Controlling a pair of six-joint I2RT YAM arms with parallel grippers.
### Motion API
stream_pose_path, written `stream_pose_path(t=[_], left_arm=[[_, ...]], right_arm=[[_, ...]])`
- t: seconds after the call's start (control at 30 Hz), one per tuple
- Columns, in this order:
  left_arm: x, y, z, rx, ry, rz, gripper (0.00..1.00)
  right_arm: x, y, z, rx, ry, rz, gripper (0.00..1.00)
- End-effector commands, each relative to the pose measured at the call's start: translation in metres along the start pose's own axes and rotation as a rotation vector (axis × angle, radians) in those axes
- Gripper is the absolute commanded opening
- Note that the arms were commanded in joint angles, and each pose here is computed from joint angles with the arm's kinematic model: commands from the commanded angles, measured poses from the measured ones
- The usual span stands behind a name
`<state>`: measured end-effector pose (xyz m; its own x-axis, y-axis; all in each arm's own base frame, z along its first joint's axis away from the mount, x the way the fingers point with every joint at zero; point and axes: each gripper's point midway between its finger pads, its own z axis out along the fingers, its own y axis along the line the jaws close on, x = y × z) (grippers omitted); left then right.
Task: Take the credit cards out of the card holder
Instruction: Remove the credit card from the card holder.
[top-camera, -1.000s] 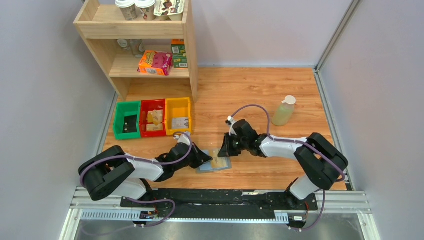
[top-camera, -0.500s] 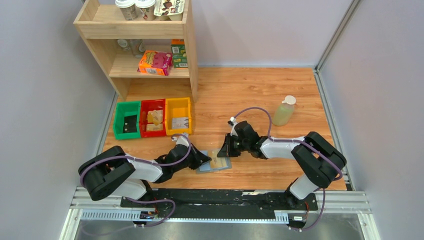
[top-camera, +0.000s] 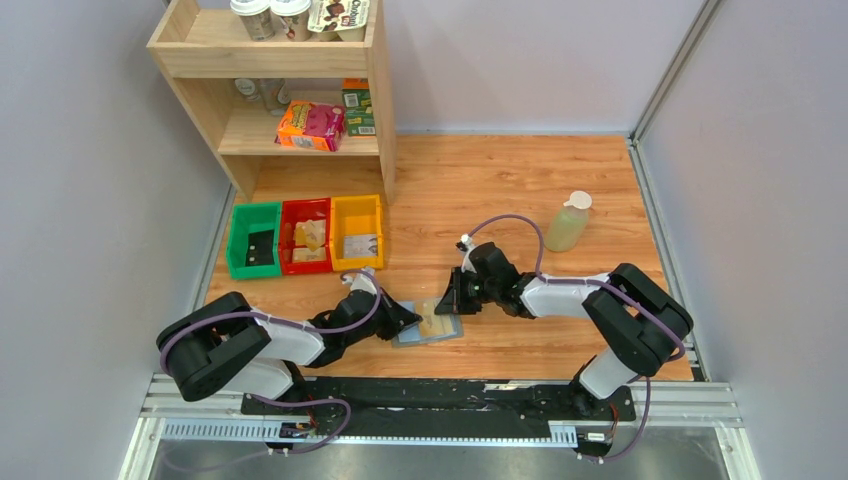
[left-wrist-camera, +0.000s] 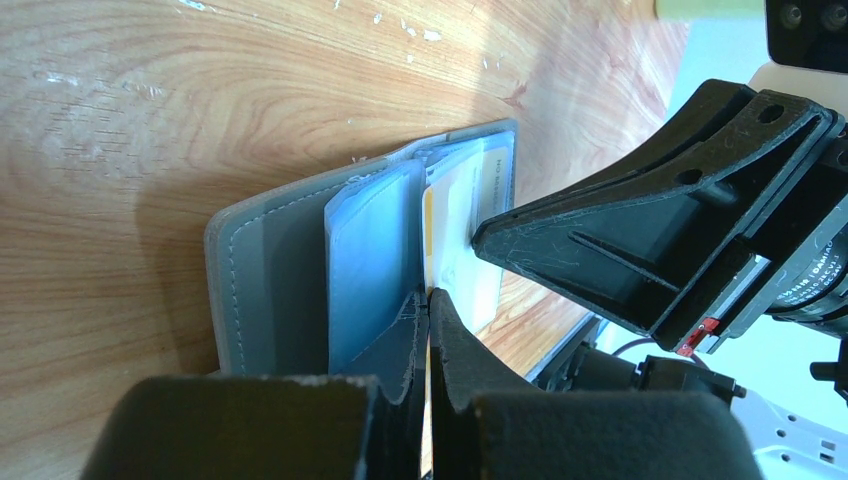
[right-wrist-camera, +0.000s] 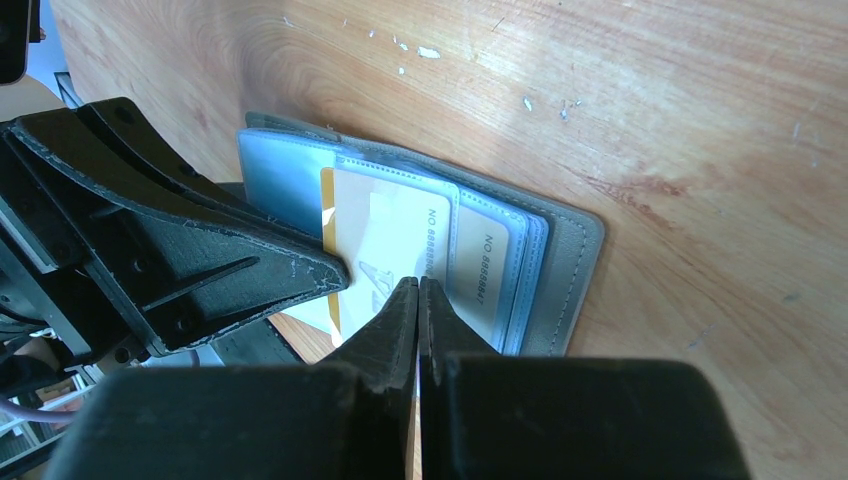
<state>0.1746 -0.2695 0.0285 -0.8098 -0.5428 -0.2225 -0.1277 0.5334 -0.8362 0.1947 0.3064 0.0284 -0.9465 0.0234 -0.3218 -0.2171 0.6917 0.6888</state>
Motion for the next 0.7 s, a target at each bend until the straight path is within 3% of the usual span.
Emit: stream_pose_path(t=[0.0,0.67], left_arm=[[-0.0009,0.0075,-0.0018,-0.018,-0.016,-0.008,0.0],[-0.0074,0.0031,-0.0106,0.015,-0.052,-0.012,0.22]], right_arm=[[0.0376,-0.0585,-0.0038,0.213,0.101,0.048,0.0],[0.041,-0.0648,-0.0028,0.231,0.116,0.063,0.0]])
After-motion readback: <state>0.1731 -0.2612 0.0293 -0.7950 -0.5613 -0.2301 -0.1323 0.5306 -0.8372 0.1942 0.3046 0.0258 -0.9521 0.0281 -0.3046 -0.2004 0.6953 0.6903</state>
